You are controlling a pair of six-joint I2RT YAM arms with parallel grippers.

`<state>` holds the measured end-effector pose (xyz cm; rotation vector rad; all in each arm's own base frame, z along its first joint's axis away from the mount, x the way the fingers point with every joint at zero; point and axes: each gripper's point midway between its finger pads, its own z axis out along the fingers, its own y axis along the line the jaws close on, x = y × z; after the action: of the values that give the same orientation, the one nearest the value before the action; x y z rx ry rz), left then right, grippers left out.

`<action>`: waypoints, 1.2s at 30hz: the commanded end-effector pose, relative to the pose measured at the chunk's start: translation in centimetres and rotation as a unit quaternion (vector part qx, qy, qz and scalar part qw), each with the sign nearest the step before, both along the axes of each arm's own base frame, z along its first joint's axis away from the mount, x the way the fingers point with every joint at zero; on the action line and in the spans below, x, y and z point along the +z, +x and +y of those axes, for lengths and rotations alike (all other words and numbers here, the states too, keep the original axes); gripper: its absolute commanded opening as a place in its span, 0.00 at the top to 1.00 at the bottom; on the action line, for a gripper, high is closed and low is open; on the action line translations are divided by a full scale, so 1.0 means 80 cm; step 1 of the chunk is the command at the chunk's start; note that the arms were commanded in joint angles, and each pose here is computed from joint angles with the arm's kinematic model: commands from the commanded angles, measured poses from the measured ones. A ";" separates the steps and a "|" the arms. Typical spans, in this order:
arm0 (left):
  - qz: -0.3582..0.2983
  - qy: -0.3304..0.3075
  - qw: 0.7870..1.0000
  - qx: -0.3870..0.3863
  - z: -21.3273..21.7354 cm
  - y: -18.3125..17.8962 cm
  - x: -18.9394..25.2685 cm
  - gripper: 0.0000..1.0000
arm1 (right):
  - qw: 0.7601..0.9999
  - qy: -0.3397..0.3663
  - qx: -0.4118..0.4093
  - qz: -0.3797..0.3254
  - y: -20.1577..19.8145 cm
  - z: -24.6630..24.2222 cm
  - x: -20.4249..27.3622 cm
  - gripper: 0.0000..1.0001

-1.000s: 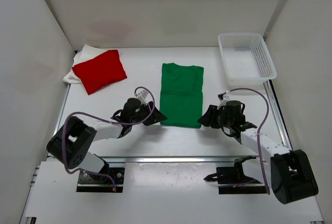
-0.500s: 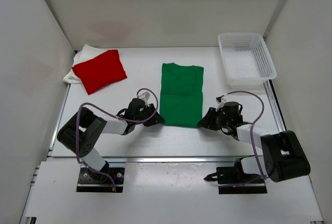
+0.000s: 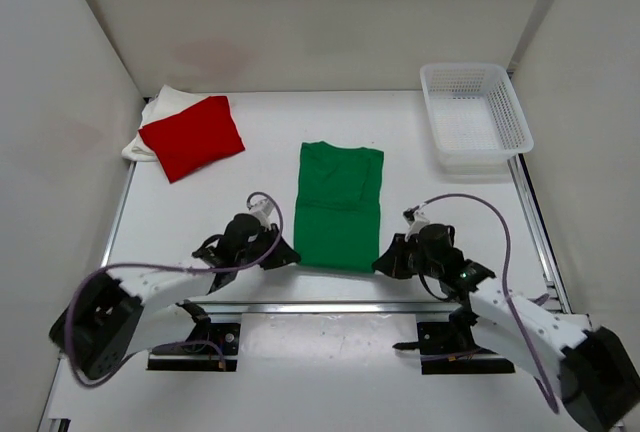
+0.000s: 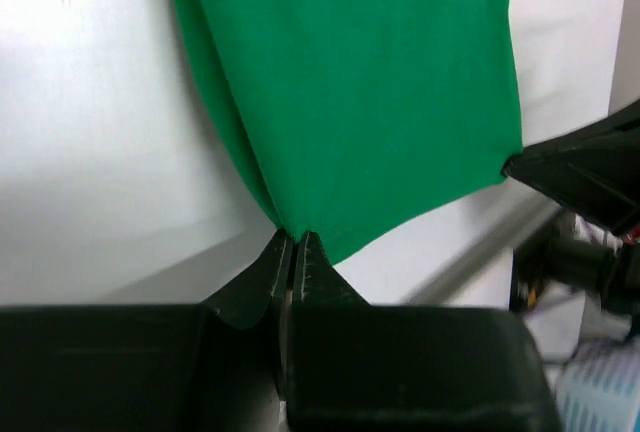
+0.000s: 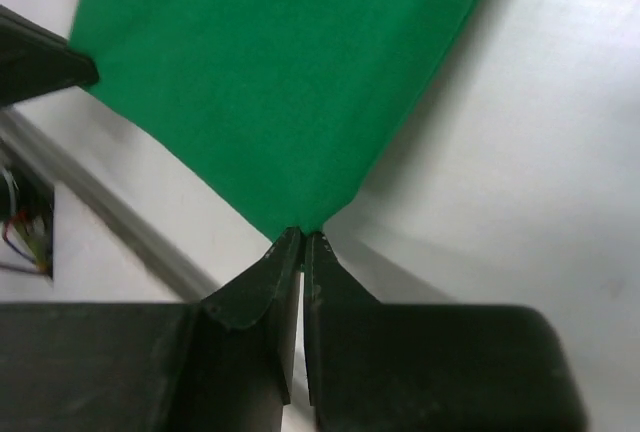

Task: Fold and stack the t-shirts
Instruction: Fold the long partially folded tshirt into a neat square

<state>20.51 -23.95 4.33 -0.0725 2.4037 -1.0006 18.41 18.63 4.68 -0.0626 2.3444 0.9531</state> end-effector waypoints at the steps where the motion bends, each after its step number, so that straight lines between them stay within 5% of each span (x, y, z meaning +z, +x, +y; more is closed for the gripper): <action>1: 0.048 0.020 0.998 -0.026 0.027 -0.064 -0.017 1.00 | 0.998 -0.042 -0.033 0.038 -0.048 -0.011 -0.021 1.00; 4: 0.002 -0.022 0.999 -0.028 0.026 -0.082 0.040 1.00 | 0.998 -0.044 -0.036 0.008 -0.073 -0.009 0.004 1.00; 7: -0.055 -0.039 0.998 0.001 0.033 -0.054 0.115 1.00 | 0.998 -0.026 -0.033 -0.038 -0.059 0.004 0.060 1.00; 14: -0.150 -0.076 0.986 0.011 0.004 0.045 0.234 1.00 | 0.994 -0.019 -0.035 -0.106 0.069 -0.009 0.153 1.00; 19: -0.138 -0.068 0.985 0.078 0.009 0.157 0.223 1.00 | 0.993 -0.001 -0.030 -0.117 0.167 -0.014 0.178 1.00; 28: -0.051 -0.017 0.985 0.166 0.042 0.301 0.120 0.99 | 0.999 -0.019 -0.031 -0.039 0.294 -0.011 0.111 1.00; 33: -0.020 -0.008 0.987 0.156 0.033 0.345 0.086 0.74 | 0.998 -0.050 -0.044 0.006 0.327 -0.014 0.072 0.99; 36: -0.030 -0.020 0.986 0.165 0.036 0.356 0.102 0.59 | 0.998 -0.044 -0.046 -0.008 0.334 -0.009 0.087 0.73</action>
<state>47.35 -21.59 8.16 -0.4453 2.3225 -0.8562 43.52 18.51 8.92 0.0220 2.4231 0.8438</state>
